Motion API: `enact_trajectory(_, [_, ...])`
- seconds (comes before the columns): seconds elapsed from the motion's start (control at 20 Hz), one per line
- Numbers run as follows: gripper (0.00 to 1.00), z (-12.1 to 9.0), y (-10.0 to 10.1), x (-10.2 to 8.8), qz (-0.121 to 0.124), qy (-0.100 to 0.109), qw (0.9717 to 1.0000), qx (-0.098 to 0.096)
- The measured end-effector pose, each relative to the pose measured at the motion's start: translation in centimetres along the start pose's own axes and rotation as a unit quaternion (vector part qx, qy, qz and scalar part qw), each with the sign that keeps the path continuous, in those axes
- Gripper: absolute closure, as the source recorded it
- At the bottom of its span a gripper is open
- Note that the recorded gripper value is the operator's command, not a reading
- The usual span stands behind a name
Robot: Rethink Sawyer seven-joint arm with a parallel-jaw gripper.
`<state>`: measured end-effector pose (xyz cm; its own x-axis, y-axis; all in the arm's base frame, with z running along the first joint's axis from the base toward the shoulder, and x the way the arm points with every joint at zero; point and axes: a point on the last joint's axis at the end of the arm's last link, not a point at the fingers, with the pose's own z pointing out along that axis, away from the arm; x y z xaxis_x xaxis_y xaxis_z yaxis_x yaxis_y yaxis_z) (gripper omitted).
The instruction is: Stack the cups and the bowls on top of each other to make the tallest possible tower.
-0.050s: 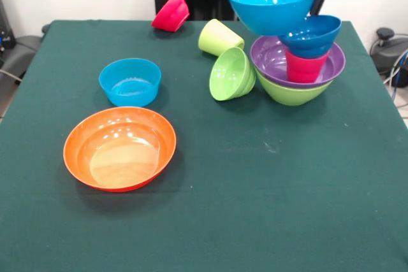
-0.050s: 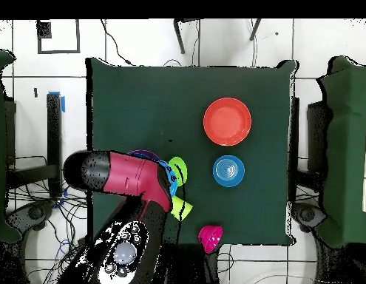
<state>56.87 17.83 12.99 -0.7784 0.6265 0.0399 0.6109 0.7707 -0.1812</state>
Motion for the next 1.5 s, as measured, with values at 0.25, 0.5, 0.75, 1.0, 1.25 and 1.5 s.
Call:
enact_trajectory(0.25, [1.00, -0.1, 0.3, 0.7, 0.003, 0.013, 0.9999, 0.003])
enact_trajectory(0.5, [1.00, -0.2, 0.2, 1.0, 0.011, 0.030, 0.9995, 0.007])
enact_trajectory(0.75, [1.00, 0.2, 0.2, 1.2, 0.010, 0.039, 0.9991, 0.014])
enact_trajectory(1.0, [1.00, 0.2, 0.5, 1.0, 0.008, 0.040, 0.9991, 0.015])
enact_trajectory(1.25, [1.00, -0.2, 0.9, 0.8, 0.006, 0.039, 0.9992, 0.012])
enact_trajectory(1.5, [1.00, -0.9, 1.5, 0.5, 0.004, 0.039, 0.9992, 0.009])
